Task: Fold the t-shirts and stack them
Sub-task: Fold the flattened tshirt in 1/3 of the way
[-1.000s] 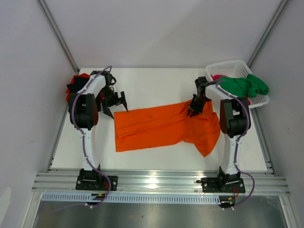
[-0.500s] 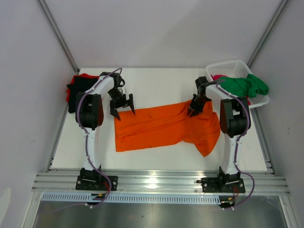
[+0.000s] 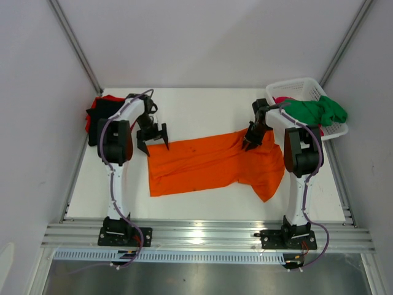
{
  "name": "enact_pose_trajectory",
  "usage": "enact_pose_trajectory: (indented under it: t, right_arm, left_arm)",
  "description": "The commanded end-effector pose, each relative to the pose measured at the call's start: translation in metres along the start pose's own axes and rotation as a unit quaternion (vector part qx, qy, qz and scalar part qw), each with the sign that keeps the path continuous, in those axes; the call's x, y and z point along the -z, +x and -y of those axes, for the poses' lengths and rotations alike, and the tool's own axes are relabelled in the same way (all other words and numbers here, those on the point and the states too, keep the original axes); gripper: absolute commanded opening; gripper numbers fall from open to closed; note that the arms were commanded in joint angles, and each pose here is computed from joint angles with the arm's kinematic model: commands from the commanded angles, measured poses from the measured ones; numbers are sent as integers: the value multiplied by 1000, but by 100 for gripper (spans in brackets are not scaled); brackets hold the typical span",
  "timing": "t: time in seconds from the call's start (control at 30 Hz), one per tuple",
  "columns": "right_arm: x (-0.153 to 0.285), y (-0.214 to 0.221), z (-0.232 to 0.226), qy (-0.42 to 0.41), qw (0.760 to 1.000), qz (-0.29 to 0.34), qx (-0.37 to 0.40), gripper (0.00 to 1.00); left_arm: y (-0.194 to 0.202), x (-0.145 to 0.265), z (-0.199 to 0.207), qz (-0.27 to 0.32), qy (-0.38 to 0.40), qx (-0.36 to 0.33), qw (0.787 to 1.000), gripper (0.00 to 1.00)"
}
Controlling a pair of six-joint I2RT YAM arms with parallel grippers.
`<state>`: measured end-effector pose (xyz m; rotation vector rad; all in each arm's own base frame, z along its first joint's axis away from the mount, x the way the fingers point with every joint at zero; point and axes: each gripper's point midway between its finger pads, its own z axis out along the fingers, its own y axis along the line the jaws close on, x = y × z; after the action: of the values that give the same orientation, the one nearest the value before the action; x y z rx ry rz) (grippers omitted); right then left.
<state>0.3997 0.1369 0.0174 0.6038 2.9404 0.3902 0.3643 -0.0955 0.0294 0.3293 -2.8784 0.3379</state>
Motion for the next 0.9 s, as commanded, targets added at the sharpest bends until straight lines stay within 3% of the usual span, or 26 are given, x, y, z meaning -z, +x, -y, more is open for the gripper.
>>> enact_pose_trajectory:
  t: [0.0,0.53,0.87]
  right_arm:
    - [-23,-5,16,31,1000,3,6,25]
    - [-24,-6,14,26,1000,3,1,25]
    - [-25,-5,14,26,1000,1,0,25]
  left_arm:
    - [-10,10,-8,15,0,-6,1000,98]
    - [-13,13,-25,19,-13,5,1000,98]
    - [-8,26,-4,26,43,1,999,98]
